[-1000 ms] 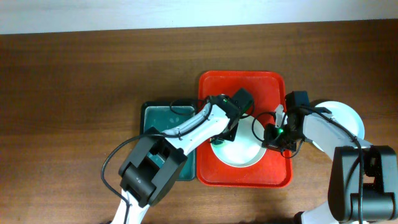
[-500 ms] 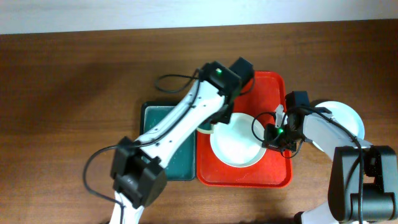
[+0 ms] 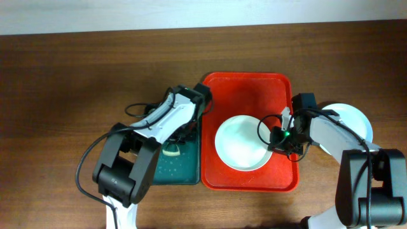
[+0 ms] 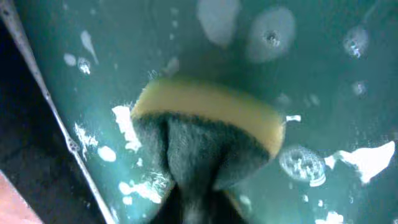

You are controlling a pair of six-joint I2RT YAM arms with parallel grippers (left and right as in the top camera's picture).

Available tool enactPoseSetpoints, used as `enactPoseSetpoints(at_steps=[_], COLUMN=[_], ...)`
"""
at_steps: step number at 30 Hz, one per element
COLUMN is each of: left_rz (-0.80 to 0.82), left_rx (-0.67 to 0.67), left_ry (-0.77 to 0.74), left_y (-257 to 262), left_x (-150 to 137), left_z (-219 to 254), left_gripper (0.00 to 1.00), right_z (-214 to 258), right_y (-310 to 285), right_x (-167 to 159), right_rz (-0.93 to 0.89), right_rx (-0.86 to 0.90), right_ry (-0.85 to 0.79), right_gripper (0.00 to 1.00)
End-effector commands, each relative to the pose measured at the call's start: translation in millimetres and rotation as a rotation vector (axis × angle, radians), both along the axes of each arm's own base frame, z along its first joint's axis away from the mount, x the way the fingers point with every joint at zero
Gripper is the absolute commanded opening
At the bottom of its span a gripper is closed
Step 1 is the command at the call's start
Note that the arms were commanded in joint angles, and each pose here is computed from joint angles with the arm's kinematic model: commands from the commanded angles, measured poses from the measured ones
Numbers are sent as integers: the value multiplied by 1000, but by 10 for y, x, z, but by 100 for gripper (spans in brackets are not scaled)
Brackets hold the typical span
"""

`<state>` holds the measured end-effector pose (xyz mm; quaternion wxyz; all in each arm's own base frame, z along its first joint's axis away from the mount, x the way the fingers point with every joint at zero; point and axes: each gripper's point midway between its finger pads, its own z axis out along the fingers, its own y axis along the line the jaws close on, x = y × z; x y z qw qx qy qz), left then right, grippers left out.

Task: Clean dirty plates on tray and stack at the side
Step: 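Return the sponge to the water tray with the left gripper, then lift the white plate by its rim with the right gripper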

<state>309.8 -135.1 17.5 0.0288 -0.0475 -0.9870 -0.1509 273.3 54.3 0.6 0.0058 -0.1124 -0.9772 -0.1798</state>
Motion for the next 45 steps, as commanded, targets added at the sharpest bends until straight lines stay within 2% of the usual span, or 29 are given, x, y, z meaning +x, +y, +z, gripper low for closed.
enactPoseSetpoints(at_steps=[1,5,6,9,10,15,20,27,32,36,40,45], left_rz=[27,36,29,34,44,90,102,102,101,102,102,102], left_rx=[-57,-150,-177,-233,-264,-323,-345,-347,-354,-352,-352,-352], left_ry=[10,-43,-79,-187,-256,-474,-583,-585,-591,-587,-587,-587], left_y=[-15,-25,-14,80,174,538,683,721,709,712,712,712], left_x=[-10,-13,-17,-49,-89,-223,-395,-506,-491,-498,-498,-498], left_z=[59,460,645,1127,1409,2106,2429,2477,2486,2481,2481,2481], left_gripper=[47,61,73,99,100,100,100,100,99,99,99,99], right_z=[-199,-181,-149,83,264,1007,1427,1399,1382,1594,1915,2340], right_y=[-158,-158,-159,-160,-143,113,599,1571,1863,1883,1973,1930], right_x=[-198,-191,-180,-81,-34,-72,86,378,718,772,686,587], right_rz=[-6,-5,-2,-5,0,145,258,367,389,366,381,318], right_rx=[-98,-98,-98,-99,-100,-111,-87,-37,-188,-306,-382,-566], right_ry=[83,82,79,26,-12,-98,-215,-417,-629,-748,-866,-1030], right_gripper=[5,4,4,4,4,4,4,4,4,4,4,4])
